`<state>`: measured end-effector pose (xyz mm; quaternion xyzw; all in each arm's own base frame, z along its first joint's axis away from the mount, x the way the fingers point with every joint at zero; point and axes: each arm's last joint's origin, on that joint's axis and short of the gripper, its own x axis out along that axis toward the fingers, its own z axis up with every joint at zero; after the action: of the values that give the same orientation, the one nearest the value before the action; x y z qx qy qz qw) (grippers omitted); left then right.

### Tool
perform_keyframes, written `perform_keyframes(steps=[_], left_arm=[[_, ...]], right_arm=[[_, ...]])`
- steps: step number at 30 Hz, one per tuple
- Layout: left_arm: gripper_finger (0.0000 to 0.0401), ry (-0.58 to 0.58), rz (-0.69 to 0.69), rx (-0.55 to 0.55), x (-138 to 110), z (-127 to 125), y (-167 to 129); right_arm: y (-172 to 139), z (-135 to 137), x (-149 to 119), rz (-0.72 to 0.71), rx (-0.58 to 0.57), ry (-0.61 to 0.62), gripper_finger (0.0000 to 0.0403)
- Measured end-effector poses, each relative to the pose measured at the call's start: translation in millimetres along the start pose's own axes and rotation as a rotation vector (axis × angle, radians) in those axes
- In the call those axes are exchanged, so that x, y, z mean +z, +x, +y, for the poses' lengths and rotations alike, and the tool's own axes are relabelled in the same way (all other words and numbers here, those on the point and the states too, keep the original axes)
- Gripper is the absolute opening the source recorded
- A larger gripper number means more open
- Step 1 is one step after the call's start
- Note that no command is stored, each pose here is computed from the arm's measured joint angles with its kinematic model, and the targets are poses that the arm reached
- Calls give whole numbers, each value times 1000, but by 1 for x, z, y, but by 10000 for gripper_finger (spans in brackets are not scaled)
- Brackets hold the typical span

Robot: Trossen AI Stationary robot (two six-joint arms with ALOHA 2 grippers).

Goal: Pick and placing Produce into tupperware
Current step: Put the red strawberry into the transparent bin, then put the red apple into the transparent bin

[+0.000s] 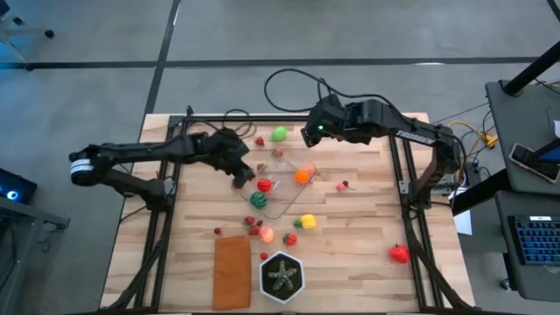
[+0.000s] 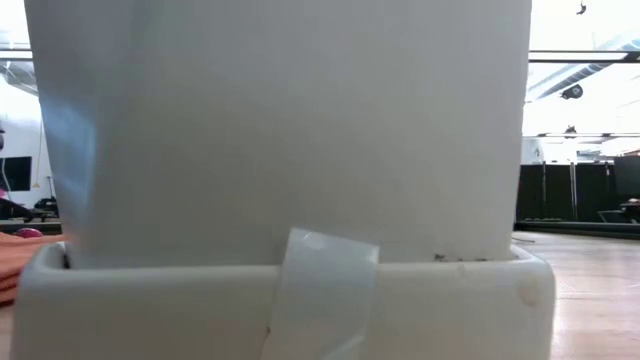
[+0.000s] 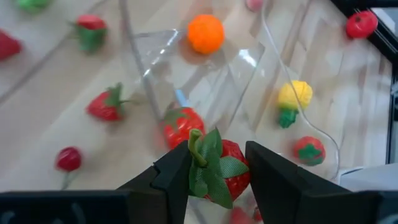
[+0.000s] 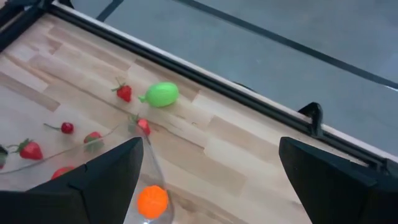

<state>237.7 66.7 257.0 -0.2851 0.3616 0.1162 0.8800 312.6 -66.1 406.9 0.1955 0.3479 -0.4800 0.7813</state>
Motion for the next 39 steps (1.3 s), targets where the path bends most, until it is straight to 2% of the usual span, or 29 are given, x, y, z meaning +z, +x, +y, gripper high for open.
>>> perform_keyframes(steps=[11, 15, 19, 23, 29, 32, 35, 39], left_arm=[[134, 81, 101, -17, 25, -28, 51], [134, 148, 117, -36, 27, -39, 61], [145, 155, 112, -30, 30, -41, 66], [184, 160, 78, -9, 31, -41, 65], [273, 168, 29, 16, 35, -44, 57], [307, 189, 46, 25, 32, -43, 47], [320, 224, 117, 104, 23, -39, 30], [317, 249, 194, 316, 10, -29, 7]], right_arm=[[-13, -18, -5, 31, -59, -17, 368], [-13, -21, -8, 60, -87, -40, 368], [-13, -22, -10, 75, -104, -34, 368], [-13, -22, -11, 77, -106, -38, 368], [-11, -22, -13, 78, -117, -63, 368], [-10, -22, -14, 81, -120, -66, 368], [-10, -23, -15, 82, -120, -67, 368], [-8, -24, -17, 90, -127, -74, 368]])
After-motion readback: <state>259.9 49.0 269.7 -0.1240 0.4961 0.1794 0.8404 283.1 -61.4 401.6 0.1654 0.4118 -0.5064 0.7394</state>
